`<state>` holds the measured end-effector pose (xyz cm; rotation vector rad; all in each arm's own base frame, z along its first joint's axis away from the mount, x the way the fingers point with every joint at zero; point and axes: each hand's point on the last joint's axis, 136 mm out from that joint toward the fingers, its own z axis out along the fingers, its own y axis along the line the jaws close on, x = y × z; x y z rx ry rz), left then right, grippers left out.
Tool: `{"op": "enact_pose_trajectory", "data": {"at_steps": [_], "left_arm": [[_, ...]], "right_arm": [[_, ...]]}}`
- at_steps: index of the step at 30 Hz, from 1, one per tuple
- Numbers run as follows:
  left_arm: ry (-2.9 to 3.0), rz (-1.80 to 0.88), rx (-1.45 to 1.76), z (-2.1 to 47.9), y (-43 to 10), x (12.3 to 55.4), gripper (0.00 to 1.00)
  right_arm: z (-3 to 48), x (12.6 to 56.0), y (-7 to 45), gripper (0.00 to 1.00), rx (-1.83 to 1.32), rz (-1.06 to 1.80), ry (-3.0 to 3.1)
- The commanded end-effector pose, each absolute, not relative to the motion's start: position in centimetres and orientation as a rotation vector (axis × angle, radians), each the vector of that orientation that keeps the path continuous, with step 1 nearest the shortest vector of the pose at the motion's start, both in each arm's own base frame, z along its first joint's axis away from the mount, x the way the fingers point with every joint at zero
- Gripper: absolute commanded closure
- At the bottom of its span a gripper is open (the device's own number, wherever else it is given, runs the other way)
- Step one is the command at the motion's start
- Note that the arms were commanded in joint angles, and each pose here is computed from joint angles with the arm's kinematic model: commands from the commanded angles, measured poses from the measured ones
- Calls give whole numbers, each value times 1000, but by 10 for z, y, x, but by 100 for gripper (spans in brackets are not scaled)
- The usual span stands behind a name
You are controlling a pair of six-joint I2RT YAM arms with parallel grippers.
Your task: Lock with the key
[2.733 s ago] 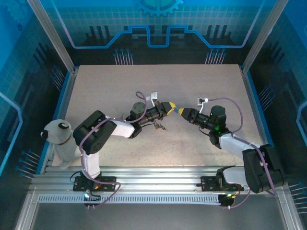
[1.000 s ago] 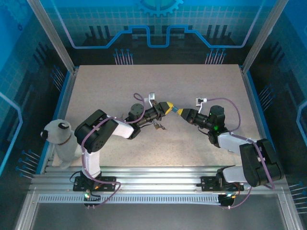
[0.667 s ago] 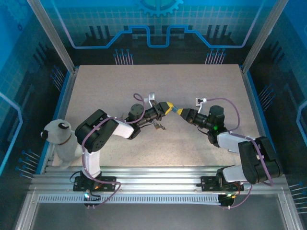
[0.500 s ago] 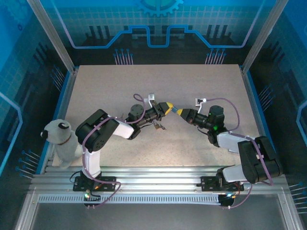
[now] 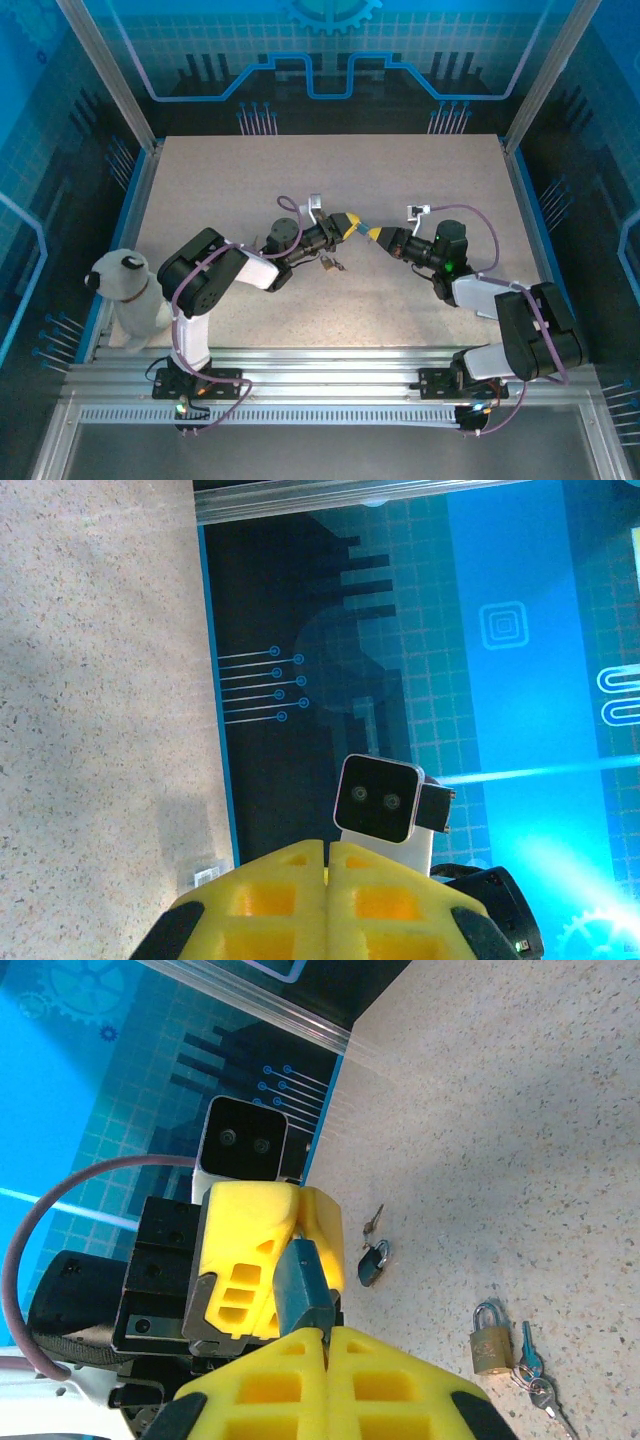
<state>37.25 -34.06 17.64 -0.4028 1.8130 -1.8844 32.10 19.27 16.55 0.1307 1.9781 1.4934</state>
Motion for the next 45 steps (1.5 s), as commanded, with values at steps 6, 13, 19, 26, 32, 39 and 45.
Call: {"op": "enact_pose_trajectory", "data": {"at_steps": [6, 13, 19, 26, 32, 39, 45], "left_arm": [[1754, -1912, -401, 186, -339, 374, 100], [1758, -1909, -404, 185, -339, 374, 100], [1754, -1907, -413, 186, -338, 376, 100], [1736, -1904, -428, 188, -333, 380, 100], [1723, -1900, -449, 188, -329, 383, 100], [1709, -1885, -470, 189, -323, 387, 100], [1706, -1875, -484, 187, -321, 388, 100]], "right_arm": [[175, 319, 196, 100, 73, 1534, 1940], [176, 318, 196, 100, 73, 1537, 1939], [175, 317, 192, 100, 83, 1514, 1945], [176, 315, 190, 100, 87, 1486, 1953], [176, 314, 190, 100, 90, 1492, 1956], [176, 313, 189, 100, 95, 1493, 1955], [177, 312, 190, 100, 90, 1502, 1953]]}}
